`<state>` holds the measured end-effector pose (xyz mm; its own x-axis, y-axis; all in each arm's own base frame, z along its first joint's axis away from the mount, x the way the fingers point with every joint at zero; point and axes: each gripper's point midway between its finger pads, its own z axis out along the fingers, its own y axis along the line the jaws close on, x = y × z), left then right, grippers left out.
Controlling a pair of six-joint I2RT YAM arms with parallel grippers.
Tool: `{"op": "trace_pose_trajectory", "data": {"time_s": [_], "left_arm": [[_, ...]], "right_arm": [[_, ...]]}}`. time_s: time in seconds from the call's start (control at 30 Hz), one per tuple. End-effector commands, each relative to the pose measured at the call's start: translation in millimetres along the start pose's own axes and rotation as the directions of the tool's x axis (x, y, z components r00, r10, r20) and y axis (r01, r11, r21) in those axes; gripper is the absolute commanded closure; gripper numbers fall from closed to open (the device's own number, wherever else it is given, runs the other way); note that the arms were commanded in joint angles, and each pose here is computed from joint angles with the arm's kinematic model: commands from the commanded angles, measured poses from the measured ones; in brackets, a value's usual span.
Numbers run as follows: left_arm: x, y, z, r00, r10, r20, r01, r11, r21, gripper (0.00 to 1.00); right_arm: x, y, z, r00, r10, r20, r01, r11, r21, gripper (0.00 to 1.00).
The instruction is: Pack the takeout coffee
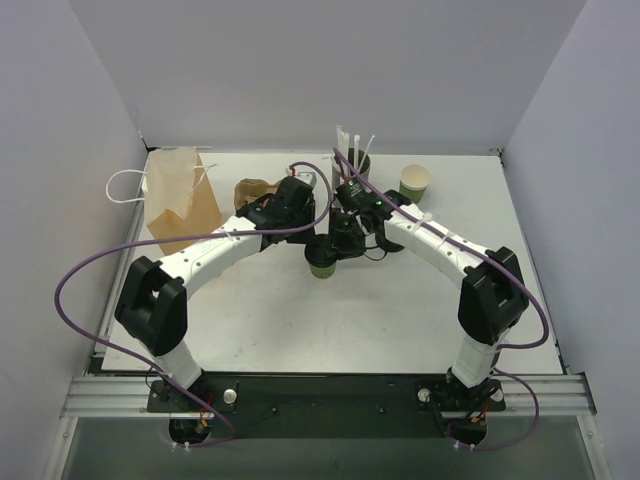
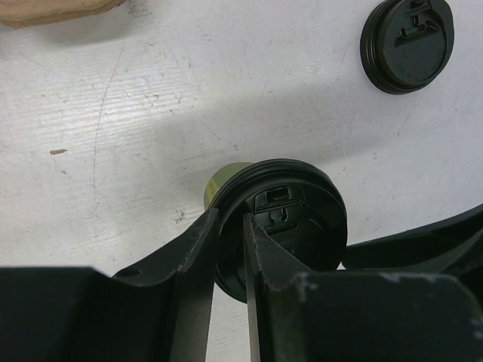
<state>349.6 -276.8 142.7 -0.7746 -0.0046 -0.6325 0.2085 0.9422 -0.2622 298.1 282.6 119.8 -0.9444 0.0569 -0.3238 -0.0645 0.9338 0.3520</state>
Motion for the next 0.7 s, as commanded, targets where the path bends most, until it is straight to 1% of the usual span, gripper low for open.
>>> {"op": "trace_pose_trajectory", "data": {"time_s": [0.0, 0.1, 0.37, 0.53, 0.67], "left_arm": [[-3.3, -8.1, -5.6, 0.999, 0.034, -0.02, -0.034, 0.999, 0.023, 0.69], [-8.7, -11.3, -8.1, 0.999, 0.036, -0.008, -0.036, 0.999, 0.033, 0.69], [-25.3, -14.6, -17.5, 0.999, 0.032, 0.03, -0.034, 0.998, 0.047, 0.63], [-29.1, -12.8, -24.7, 0.999, 0.025, 0.036, -0.027, 0.998, 0.049, 0.62], [-25.1, -12.3, -34.9, 0.999, -0.004, 0.034, 0.002, 0.998, 0.059, 0.62]], "right_arm": [[-10.9, 1.4, -13.8, 1.0, -0.003, 0.012, 0.003, 1.0, 0.006, 0.68], [-16.3, 3.2, -18.5, 1.0, -0.005, 0.024, 0.005, 1.0, 0.001, 0.67], [-25.4, -2.5, -24.6, 0.999, -0.019, 0.047, 0.018, 1.0, 0.021, 0.67], [-34.2, -10.3, -22.3, 0.996, -0.075, 0.055, 0.073, 0.997, 0.04, 0.68], [-43.1, -9.5, -19.5, 0.99, -0.128, 0.064, 0.126, 0.991, 0.041, 0.68]]}}
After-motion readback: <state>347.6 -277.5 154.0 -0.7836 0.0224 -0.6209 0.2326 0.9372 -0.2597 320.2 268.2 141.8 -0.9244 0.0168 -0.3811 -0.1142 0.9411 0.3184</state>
